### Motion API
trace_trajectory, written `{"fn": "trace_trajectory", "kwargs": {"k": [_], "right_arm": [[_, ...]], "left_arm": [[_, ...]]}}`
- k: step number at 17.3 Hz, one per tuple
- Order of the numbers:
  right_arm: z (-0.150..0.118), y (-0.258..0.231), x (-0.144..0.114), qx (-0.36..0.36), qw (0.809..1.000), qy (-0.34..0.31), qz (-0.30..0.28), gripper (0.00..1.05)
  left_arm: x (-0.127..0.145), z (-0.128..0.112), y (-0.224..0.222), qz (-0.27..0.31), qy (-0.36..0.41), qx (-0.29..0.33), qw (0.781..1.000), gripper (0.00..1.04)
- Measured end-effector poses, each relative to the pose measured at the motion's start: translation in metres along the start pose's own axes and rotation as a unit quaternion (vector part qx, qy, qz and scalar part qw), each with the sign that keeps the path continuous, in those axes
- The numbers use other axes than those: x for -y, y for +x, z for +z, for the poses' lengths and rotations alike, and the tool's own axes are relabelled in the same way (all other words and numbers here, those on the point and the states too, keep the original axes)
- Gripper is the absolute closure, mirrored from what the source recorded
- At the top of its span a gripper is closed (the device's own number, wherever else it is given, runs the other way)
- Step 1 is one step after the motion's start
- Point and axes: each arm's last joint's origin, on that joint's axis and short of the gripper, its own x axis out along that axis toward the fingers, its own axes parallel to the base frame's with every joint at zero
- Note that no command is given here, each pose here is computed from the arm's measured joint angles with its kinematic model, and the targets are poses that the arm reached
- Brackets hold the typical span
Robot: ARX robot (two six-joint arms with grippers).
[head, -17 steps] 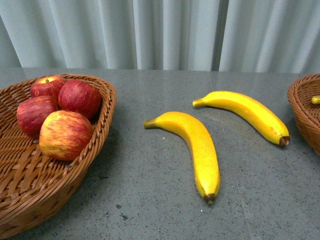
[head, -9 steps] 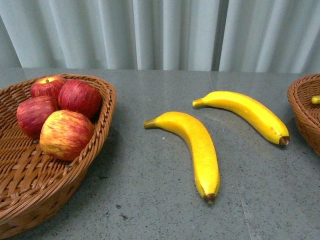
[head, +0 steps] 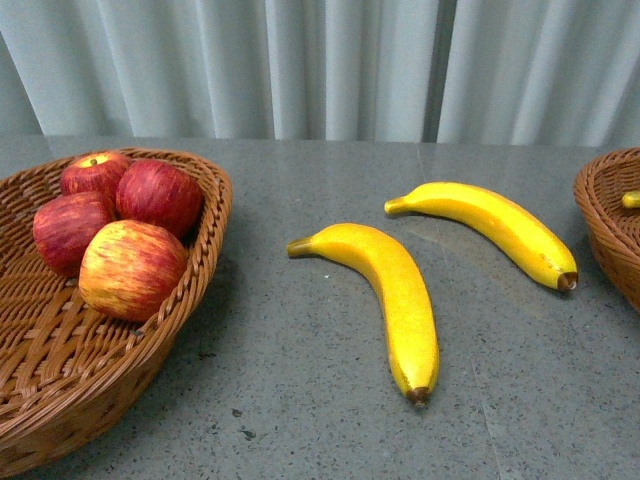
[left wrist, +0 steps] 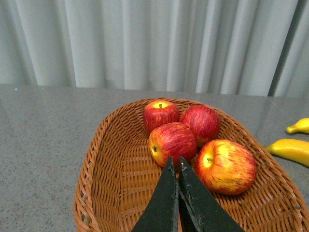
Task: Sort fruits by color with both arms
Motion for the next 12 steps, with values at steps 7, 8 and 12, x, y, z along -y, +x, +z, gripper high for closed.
{"fn": "trace_trajectory", "kwargs": {"k": [7, 8, 12], "right_arm": [[0.000, 0.000, 0.000, 0.000, 1.000, 0.000, 0.000, 0.07], [0.000, 0.000, 0.000, 0.000, 1.000, 0.000, 0.000, 0.07], [0.000, 0.000, 0.000, 0.001, 1.000, 0.000, 0.000, 0.07]], "left_arm": [[0.000, -0.001, -0.007, 0.000, 0.000, -0.002, 1.000, 1.03], [0.000, -0.003, -0.011, 0.001, 0.000, -0.012, 1.000, 1.03], [0.000, -0.005, -0.018, 0.000, 0.001, -0.013, 1.000, 1.03]]}}
